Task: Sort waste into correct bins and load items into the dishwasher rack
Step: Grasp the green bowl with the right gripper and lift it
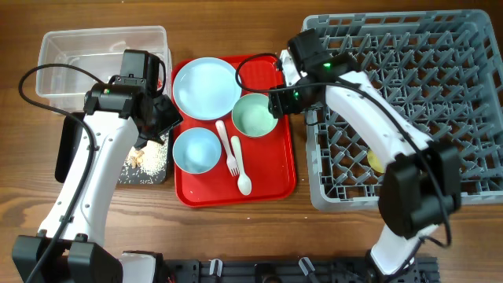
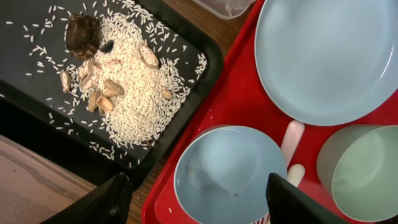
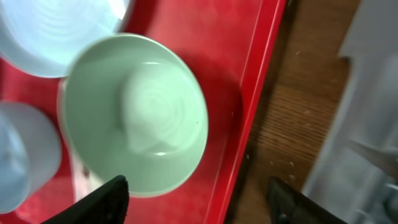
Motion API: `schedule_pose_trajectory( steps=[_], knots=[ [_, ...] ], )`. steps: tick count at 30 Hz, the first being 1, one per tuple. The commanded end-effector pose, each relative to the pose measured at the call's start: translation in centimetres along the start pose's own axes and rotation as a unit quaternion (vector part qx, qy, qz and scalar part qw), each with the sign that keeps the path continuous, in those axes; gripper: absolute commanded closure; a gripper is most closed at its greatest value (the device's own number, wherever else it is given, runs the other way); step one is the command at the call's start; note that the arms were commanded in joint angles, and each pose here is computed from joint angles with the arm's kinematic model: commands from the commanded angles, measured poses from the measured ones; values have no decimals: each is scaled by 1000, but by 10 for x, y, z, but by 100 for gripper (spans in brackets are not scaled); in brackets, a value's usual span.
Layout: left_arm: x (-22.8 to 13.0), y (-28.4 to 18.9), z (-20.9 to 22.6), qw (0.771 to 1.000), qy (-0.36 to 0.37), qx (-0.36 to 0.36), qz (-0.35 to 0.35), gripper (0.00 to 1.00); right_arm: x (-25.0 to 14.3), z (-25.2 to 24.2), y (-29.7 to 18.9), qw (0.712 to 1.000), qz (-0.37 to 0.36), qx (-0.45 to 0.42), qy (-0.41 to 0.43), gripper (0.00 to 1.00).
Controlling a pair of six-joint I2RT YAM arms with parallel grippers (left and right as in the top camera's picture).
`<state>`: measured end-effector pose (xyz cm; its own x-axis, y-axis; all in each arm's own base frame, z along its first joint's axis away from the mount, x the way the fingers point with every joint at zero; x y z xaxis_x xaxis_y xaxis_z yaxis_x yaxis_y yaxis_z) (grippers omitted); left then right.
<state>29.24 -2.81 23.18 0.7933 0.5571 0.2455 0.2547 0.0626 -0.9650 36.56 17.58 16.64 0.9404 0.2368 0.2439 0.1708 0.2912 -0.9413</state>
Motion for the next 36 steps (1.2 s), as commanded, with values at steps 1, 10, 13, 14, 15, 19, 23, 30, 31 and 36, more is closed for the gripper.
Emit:
schedule_pose_trajectory(
  steps=[1, 10, 13, 14, 15, 19, 23, 30, 31, 36],
  knots=[
    [3, -4, 2, 1000, -13, 3, -13, 30, -2, -2, 33, 999, 31, -5, 28, 36],
    [3, -4, 2, 1000, -13, 3, -12, 29, 0, -7, 55, 998, 36, -9, 55, 80],
    [3, -4, 2, 1000, -13, 3, -12, 30, -1, -7, 55, 998, 37, -9, 55, 84],
    [3, -4, 2, 1000, -13, 3, -12, 30, -1, -7, 55, 998, 38, -10, 55, 84],
    [3, -4, 2, 1000, -13, 3, -12, 29, -2, -7, 55, 998, 41, -10, 56, 85],
    [2, -4, 2, 1000, -13, 4, -11, 29, -8, -10, 61, 996, 48, -14, 74, 85],
    [2, -4, 2, 1000, -13, 4, -12, 29, -9, -10, 63, 996, 46, -13, 71, 96],
    [2, -4, 2, 1000, -13, 4, -11, 30, 1, -9, 46, 997, 25, -12, 67, 96],
    [2, -4, 2, 1000, -13, 4, -11, 30, 5, -10, 36, 998, 11, -14, 68, 96],
    [2, -4, 2, 1000, -13, 4, -11, 30, 24, -25, -43, 988, -111, -69, 78, 96]
  ],
)
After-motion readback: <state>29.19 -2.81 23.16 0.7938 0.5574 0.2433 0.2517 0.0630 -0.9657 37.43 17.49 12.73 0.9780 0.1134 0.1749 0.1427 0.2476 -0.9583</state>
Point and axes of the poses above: each gripper's point midway between its finger pads, its own y axis out along the fingers, its own z axis along the line the jaws close on, x = y × z, the point moved 9 cm from there along -y, back along the fingers
